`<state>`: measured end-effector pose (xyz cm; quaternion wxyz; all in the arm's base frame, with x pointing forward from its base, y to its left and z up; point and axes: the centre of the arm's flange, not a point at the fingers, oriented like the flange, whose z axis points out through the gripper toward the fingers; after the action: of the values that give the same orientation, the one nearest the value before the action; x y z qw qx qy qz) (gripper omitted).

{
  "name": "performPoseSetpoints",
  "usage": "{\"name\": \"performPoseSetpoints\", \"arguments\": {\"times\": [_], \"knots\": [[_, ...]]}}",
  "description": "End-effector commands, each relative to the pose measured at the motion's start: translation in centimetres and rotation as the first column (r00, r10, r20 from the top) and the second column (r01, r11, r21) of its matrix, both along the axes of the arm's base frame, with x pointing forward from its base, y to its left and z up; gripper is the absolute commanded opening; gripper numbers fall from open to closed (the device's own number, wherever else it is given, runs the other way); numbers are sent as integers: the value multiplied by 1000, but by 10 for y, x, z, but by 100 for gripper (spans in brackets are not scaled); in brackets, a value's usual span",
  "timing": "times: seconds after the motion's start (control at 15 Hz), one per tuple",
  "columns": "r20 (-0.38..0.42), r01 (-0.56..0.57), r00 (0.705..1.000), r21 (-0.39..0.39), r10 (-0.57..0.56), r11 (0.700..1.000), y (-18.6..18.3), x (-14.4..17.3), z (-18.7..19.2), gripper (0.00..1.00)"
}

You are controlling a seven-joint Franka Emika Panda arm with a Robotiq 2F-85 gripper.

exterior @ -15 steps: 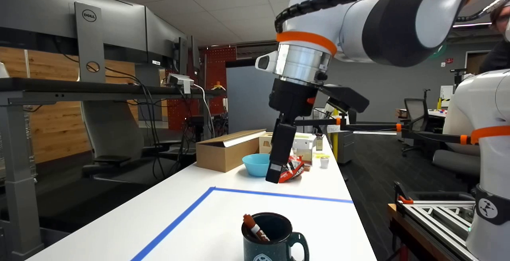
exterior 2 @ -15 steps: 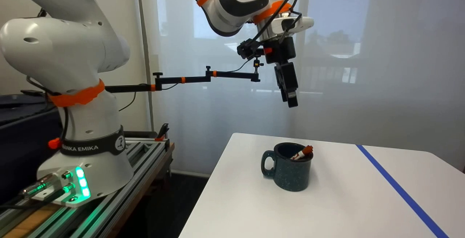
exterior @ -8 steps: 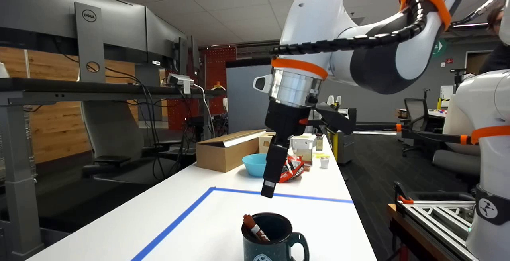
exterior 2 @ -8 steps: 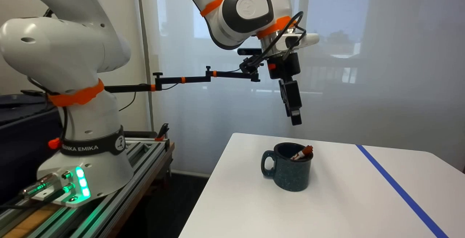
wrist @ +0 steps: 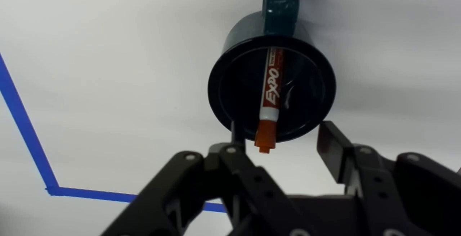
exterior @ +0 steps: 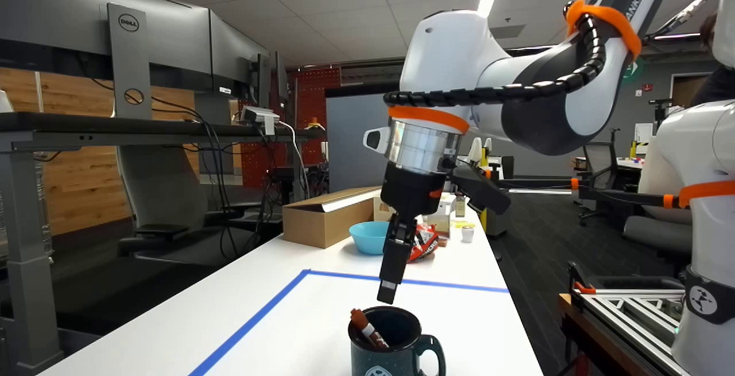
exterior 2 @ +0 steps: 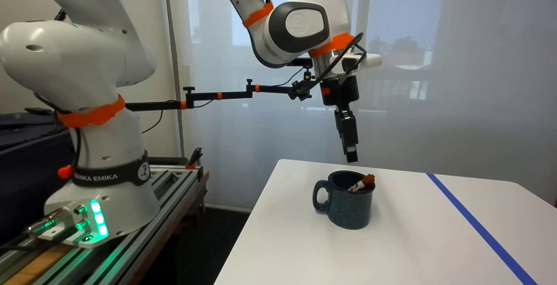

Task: Put the marker on the table

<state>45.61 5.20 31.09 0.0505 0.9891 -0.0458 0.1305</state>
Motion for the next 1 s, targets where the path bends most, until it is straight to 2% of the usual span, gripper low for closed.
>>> {"name": "performPoseSetpoints", "arguments": {"times": [0.0, 0.07, 0.13, 0.53, 0.6, 0.67, 0.93], "knots": [[15, 4, 1000, -2, -4, 1000, 0, 6, -12, 63], [13, 5, 1000, 0, -5, 1000, -1, 7, -16, 64], [11, 5, 1000, 1, -5, 1000, -2, 8, -18, 74], [3, -13, 1000, 7, 13, 1000, -2, 18, -37, 57], [1, -17, 1000, 9, 17, 1000, -2, 20, -39, 62], [0, -19, 1000, 10, 19, 1000, -1, 22, -41, 59], [-9, -25, 1000, 14, 25, 1000, -1, 30, -52, 65]]}}
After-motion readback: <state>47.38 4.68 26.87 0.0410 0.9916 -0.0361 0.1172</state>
